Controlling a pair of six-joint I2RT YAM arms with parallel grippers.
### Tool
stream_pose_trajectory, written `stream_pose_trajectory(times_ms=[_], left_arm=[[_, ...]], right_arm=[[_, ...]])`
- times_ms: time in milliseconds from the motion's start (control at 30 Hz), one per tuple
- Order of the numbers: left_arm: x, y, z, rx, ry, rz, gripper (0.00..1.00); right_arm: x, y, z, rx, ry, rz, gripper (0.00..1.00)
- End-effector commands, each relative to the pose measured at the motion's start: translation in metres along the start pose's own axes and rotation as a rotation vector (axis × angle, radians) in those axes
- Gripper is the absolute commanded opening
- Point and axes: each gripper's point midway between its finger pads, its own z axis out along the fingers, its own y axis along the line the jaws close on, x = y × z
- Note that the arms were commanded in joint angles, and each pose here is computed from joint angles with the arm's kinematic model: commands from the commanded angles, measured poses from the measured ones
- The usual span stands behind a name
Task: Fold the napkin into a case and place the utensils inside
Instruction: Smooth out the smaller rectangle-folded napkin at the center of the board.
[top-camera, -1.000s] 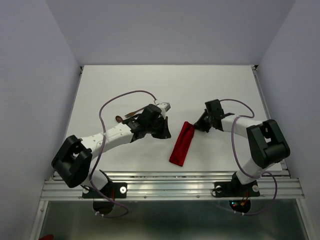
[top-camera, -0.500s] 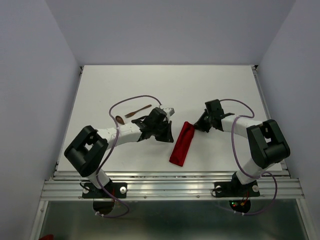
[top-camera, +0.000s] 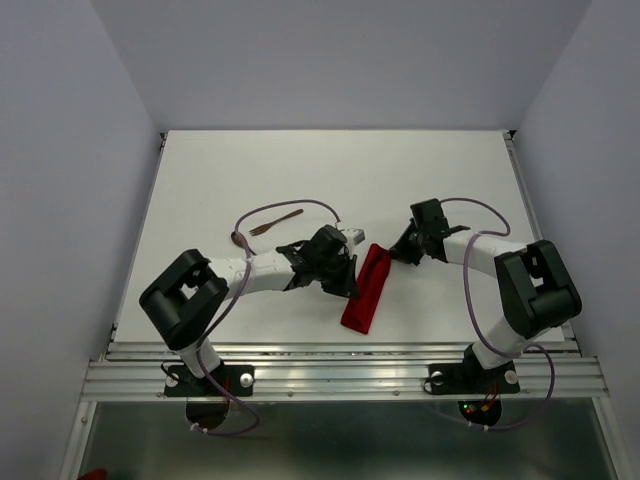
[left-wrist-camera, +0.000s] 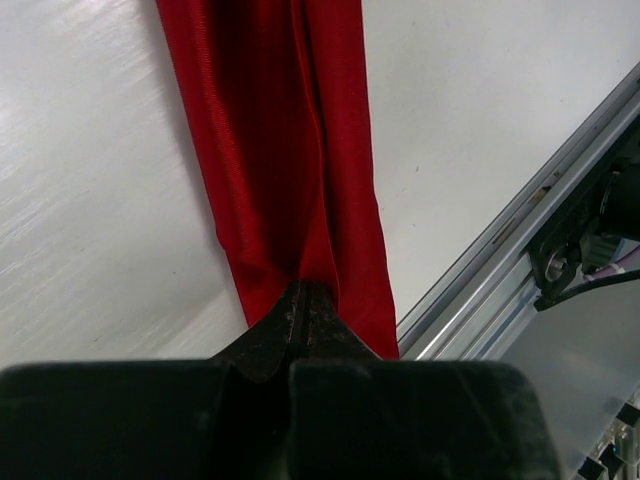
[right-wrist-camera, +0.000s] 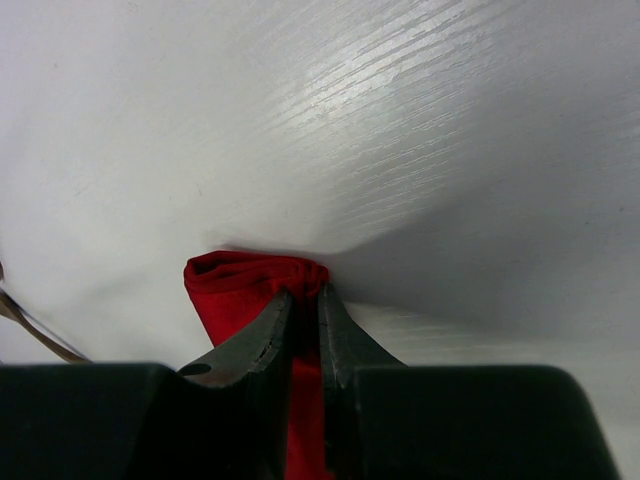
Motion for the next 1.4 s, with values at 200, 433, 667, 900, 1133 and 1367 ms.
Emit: stream_pose_trajectory(times_ms=[200,433,667,900,1133,1367], left_arm=[[-0.010,-0.041,0.010,0.156,-0.031,0.050,0.00],[0.000,-0.042,0.025,0.158,0.009,0.075,0.00],[0.003,-0.039,0.028,0.152,0.021,0.072,0.00],[-0.014,-0.053,0.003,0.160,-0.044,0.125,0.00],[-0.040,-0.054,-0.016,0.166,-0.126,0.119,0.00],[-0.033,-0.026,0.022,0.079,-0.053,0.032,0.00]], right_arm=[[-0.003,-0.011,-0.004,0.057,-0.018,-0.037,0.01],[-0.001,-0.009,-0.005,0.039,-0.011,-0.043,0.01],[-0.002,-0.012,-0.010,0.048,-0.024,-0.056,0.08],[-0.001,-0.015,-0.010,0.053,-0.020,-0.065,0.10],[-0.001,-0.016,-0.009,0.049,-0.018,-0.091,0.08],[0.003,-0.011,-0.005,0.019,0.009,-0.135,0.08]])
